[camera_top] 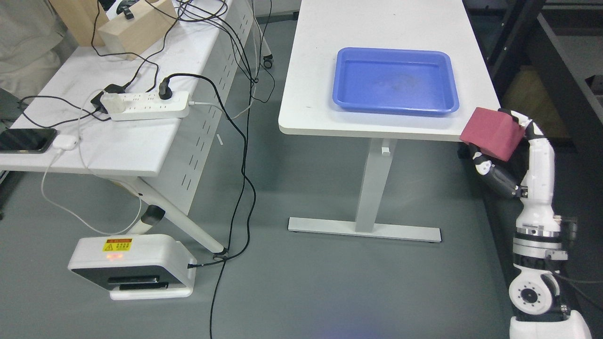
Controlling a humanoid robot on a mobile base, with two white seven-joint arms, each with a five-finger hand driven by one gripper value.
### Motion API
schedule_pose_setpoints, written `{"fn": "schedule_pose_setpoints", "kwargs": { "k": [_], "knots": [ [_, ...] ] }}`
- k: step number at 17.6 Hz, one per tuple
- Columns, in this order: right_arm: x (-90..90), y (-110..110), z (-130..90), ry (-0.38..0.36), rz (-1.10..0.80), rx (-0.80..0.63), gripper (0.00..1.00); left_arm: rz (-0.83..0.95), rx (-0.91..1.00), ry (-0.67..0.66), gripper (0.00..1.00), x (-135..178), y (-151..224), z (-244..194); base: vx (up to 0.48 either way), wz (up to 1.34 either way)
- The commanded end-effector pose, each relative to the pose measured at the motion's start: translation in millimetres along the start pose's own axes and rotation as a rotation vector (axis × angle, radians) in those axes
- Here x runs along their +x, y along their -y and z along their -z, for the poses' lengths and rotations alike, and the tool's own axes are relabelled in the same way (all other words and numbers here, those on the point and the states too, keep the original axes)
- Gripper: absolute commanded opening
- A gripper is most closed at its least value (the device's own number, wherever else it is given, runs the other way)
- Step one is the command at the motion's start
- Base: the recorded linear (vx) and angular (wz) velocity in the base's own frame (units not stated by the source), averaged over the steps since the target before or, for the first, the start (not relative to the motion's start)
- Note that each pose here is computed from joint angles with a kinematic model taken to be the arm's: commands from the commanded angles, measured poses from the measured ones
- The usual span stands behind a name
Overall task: Pick pink block from left shelf to tray
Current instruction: 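Lower the pink block into the blue tray with the right hand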
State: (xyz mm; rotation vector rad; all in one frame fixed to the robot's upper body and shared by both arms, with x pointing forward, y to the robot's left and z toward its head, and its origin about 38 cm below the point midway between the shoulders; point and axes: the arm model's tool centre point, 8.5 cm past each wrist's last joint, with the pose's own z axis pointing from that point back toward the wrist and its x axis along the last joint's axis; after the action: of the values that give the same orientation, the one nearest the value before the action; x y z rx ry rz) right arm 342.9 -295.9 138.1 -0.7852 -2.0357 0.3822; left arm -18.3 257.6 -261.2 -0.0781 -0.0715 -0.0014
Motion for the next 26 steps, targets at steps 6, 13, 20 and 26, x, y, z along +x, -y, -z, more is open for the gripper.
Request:
{"fn": "schedule_pose_setpoints", "kwargs": {
  "k": [6, 13, 20, 26],
  "knots": [
    [-6.2, 6.8, -5.1, -0.021, -0.016, -0.006, 0.08, 0.005, 0.015, 0.018, 1.00, 6.1, -10.5, -0.8, 0.244, -0.01],
    [-8.8, -8.1, -10.7, -0.012, -0.111, 0.194, 0.10, 0.005, 0.015, 0.016, 1.00, 6.0, -10.5, -0.8, 0.224, -0.05],
    [23.2, -71.2, -33.3, 0.116, -0.214, 0.424, 0.10, 0.005, 0.015, 0.018, 1.00, 6.1, -10.5, -0.8, 0.164, 0.00],
    [40.3, -98.7, -45.3, 0.162, -0.251, 0.489, 0.10, 0.005, 0.015, 0.018, 1.00, 6.1, -10.5, -0.8, 0.130, 0.00]
  ]
}}
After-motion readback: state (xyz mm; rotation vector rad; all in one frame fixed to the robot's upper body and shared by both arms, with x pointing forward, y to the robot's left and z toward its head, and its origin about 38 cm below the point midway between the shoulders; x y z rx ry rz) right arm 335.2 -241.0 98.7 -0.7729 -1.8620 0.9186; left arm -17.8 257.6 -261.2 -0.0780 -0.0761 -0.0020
